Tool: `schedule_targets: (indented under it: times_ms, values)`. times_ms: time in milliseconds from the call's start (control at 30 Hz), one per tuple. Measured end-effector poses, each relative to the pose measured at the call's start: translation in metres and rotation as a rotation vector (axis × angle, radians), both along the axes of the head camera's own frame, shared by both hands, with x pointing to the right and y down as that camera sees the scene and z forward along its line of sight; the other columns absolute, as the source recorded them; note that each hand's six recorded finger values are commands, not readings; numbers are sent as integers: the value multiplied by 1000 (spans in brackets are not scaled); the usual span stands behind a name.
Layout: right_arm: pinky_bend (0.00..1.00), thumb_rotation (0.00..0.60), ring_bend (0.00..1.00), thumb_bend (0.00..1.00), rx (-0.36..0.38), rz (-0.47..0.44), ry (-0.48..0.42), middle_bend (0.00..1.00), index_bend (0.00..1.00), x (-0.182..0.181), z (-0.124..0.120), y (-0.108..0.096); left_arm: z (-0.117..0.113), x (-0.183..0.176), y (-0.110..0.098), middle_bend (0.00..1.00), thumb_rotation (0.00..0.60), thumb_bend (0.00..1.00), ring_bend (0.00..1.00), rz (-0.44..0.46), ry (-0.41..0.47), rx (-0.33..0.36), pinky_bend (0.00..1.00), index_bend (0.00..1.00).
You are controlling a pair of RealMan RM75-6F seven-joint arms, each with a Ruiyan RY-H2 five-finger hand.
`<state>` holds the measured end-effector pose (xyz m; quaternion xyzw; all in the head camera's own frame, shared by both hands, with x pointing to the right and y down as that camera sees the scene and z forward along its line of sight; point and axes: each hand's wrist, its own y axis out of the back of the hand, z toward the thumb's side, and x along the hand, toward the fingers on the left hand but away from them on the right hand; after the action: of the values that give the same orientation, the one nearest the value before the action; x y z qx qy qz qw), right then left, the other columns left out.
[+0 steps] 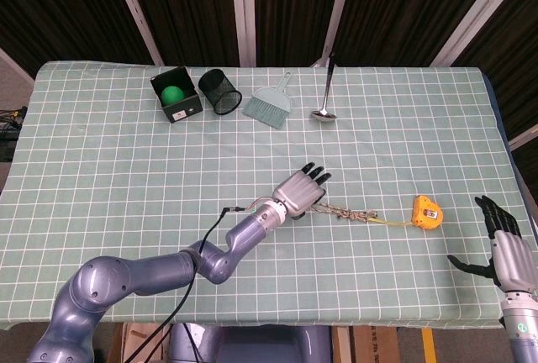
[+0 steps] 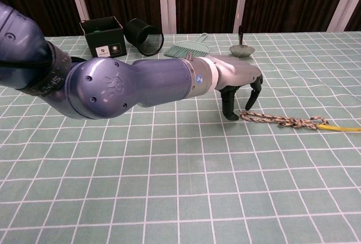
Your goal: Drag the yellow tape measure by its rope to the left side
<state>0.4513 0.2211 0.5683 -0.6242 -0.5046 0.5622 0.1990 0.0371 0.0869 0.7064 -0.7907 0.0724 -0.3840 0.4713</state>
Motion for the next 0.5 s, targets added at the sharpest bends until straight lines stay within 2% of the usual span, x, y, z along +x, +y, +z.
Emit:
schedule_targets:
  times_ms: [500]
  values:
    - [0, 600, 0, 122, 4, 10, -8, 0, 0, 1, -2, 0, 7, 9, 2, 68, 600, 435, 0, 0, -2, -1, 0, 501]
